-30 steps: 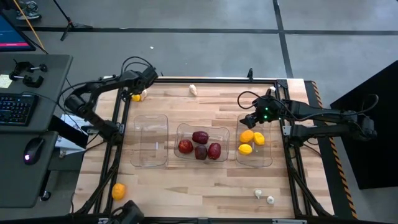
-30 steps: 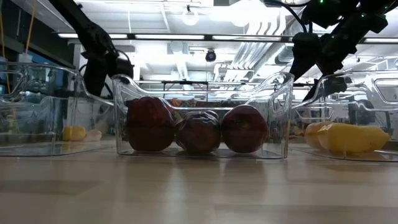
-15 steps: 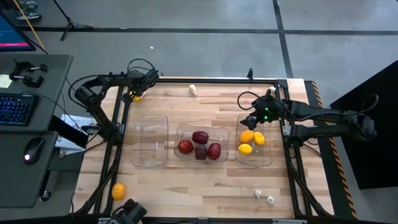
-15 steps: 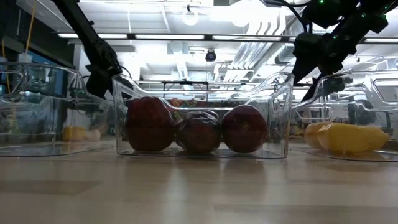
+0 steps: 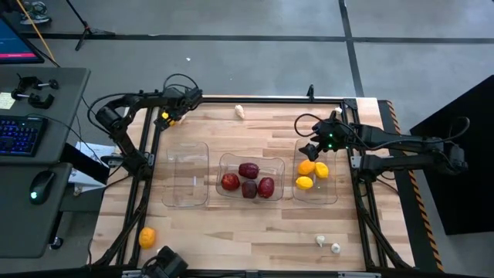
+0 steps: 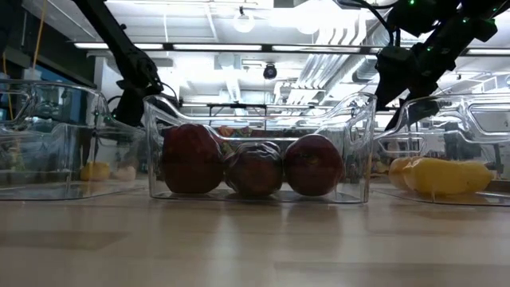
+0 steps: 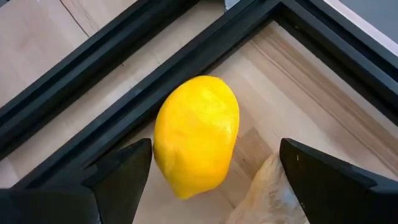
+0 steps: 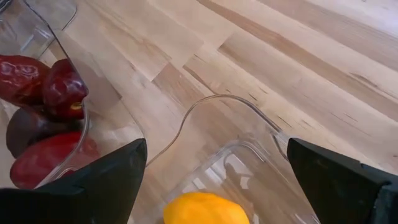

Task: Sort produce into baskets
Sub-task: Put the top yellow lemon into the right transparent bin

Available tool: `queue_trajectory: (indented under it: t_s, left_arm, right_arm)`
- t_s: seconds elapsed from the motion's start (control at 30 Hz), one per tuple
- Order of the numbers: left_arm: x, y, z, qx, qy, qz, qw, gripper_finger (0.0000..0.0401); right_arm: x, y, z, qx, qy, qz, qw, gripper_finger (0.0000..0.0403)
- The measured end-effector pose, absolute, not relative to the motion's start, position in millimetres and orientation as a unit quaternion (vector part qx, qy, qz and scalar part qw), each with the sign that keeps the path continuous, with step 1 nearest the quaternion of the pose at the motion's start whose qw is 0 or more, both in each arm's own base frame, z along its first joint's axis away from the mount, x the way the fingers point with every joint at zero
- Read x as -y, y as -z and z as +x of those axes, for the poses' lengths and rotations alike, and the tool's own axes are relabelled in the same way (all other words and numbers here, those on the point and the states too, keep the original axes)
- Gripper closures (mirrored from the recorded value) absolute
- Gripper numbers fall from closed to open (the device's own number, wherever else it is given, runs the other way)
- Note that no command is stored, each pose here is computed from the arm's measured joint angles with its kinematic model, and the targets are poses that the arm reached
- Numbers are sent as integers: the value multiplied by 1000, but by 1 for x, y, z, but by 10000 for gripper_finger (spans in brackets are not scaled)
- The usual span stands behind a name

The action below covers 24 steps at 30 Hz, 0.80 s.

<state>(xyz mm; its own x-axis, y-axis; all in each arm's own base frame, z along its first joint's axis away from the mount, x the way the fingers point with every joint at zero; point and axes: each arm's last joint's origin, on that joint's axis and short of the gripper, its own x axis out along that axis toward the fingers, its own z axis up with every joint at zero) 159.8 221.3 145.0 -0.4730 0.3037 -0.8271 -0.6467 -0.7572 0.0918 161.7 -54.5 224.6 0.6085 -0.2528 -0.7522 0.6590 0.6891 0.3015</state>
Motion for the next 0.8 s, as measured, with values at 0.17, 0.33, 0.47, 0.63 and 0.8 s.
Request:
queue_trajectory:
  t_s: [0.17,0.33,0.47,0.63,0.8]
  left_arm:
    - [-218,-159,157,-198,-838,-405,307,61]
    - [-214,-163,150,-174,-855,-407,270,61]
    - [-214,-158,150,-162,-855,-409,275,61]
    - [-207,-142,145,-167,-843,-436,266,61]
    - [-200,-132,140,-177,-842,-438,259,61]
  right_arm:
    - [55,-225,162,-352,269,289,849,24]
    - [55,-225,162,-354,265,281,852,24]
    - [55,-225,162,-354,266,280,852,24]
    - [55,-225,162,-354,269,279,851,24]
    - [55,-225,162,-353,269,279,851,24]
